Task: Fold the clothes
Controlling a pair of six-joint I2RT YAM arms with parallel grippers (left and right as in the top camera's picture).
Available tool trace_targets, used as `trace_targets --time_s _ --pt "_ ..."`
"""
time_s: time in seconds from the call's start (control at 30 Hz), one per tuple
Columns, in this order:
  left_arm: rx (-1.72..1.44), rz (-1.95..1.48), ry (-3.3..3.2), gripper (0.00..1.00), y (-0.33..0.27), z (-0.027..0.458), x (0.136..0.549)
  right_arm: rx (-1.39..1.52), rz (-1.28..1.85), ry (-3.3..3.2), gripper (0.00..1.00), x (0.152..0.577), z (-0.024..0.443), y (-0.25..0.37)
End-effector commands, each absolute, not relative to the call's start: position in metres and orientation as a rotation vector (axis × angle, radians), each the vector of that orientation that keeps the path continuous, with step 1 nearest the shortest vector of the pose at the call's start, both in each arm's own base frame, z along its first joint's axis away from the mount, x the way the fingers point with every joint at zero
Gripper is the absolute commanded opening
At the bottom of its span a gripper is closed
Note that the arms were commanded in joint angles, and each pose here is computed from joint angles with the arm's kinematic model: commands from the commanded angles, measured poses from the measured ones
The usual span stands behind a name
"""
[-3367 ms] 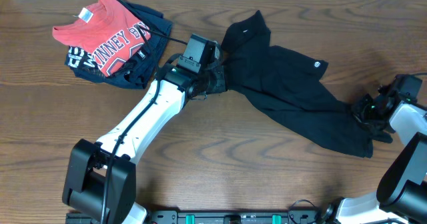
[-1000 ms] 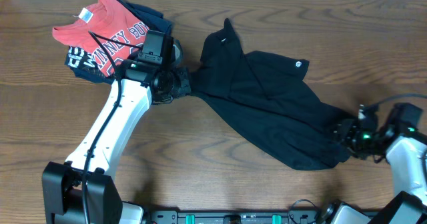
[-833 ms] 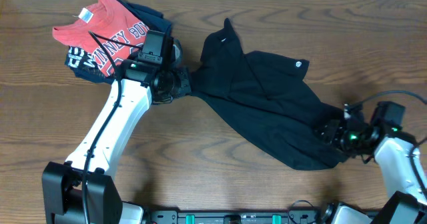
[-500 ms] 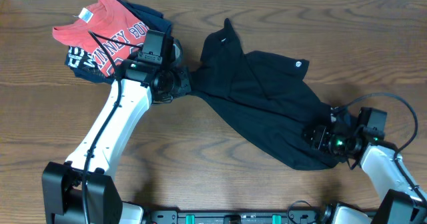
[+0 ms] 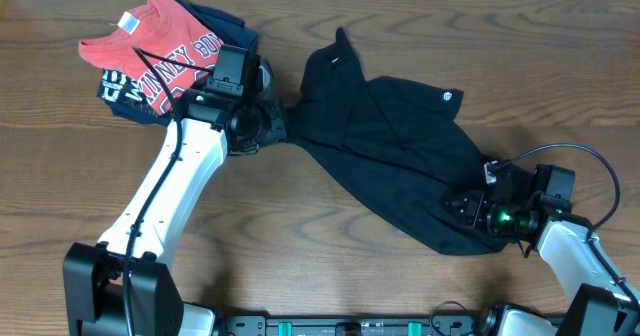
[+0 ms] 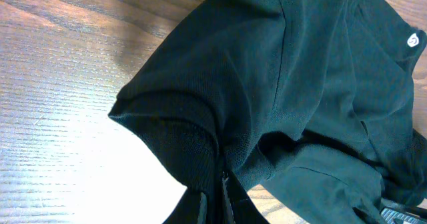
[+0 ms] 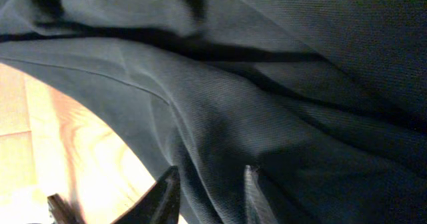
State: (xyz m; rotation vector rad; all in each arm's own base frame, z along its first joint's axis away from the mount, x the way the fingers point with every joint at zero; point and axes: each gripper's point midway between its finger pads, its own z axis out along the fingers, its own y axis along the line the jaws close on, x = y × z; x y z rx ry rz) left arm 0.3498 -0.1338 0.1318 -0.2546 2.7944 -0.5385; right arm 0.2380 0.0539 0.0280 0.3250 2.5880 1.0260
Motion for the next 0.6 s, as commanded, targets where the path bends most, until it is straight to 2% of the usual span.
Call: trace_targets --time_s 0.0,0.03,0.07,0.1,0.4,0.57 --pt "-0.24 -0.52 2.774 0.08 -0.129 0.137 0.352 0.268 1.086 2.555 0.21 0.238 0.036 0.063" --pt "-0.24 -0.52 2.774 0.08 -0.129 0.137 0.352 0.242 1.075 2.552 0.25 0.239 0.036 0.062" --pt "-0.24 -0.52 2.774 0.08 -0.129 0.137 0.352 0.228 1.05 2.56 0.38 0.239 0.035 0.06" --pt "-0.24 -0.52 2.774 0.07 -0.129 0.137 0.352 0.22 1.029 2.566 0.41 0.24 0.035 0.057" --pt "-0.239 -0.52 2.774 0.08 -0.129 0.137 0.352 0.14 0.982 2.705 0.41 0.23 0.06 0.051" --pt "-0.235 -0.519 2.774 0.09 -0.129 0.137 0.352 0.383 0.817 2.849 0.45 0.218 0.046 0.031"
